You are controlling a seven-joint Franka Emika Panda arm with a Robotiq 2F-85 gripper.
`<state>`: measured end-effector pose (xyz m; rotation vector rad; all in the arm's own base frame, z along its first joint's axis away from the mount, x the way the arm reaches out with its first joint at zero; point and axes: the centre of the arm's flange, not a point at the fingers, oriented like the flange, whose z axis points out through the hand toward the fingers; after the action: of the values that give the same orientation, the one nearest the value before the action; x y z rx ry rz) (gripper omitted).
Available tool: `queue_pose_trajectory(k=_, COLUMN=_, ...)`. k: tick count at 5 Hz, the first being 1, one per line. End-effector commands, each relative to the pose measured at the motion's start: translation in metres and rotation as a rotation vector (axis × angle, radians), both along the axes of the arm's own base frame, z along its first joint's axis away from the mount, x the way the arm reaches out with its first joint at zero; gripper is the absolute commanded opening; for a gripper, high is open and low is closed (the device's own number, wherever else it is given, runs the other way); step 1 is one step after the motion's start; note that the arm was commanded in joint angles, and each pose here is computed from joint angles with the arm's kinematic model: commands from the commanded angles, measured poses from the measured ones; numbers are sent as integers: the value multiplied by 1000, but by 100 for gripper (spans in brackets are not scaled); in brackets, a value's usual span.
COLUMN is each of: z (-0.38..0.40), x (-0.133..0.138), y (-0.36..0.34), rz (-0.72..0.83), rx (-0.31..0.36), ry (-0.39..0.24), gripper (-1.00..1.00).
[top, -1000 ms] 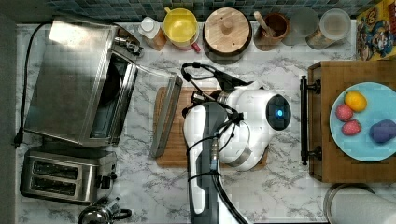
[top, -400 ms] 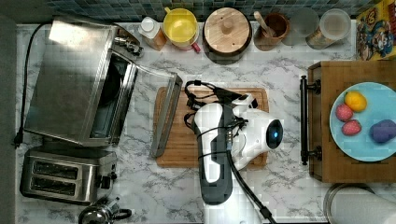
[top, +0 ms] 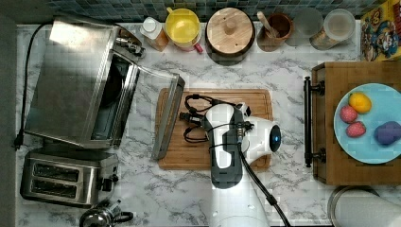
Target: Close the oven.
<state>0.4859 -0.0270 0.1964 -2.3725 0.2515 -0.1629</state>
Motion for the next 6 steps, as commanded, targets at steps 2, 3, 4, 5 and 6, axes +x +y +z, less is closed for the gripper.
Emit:
queue_pose_trajectory(k=2, z=14, x=14, y=9, rz=-6, rx=88, ry=-73, gripper=-100)
queue_pose_trajectory(k=3, z=20, x=15, y=30, rz=-20, rx=115, ry=-93, gripper=-100)
queue_pose_trajectory(k=4, z=35, x=15, y=38, rz=-51, rx=149, ry=-121, gripper=-100)
queue_pose_trajectory(k=5, z=38, x=18, y=44, rz=-49, rx=158, ry=-110, gripper=-100)
queue_pose_trajectory(k=6, z=15, x=29, y=63, rz=-7, rx=84, ry=-35, gripper=-100)
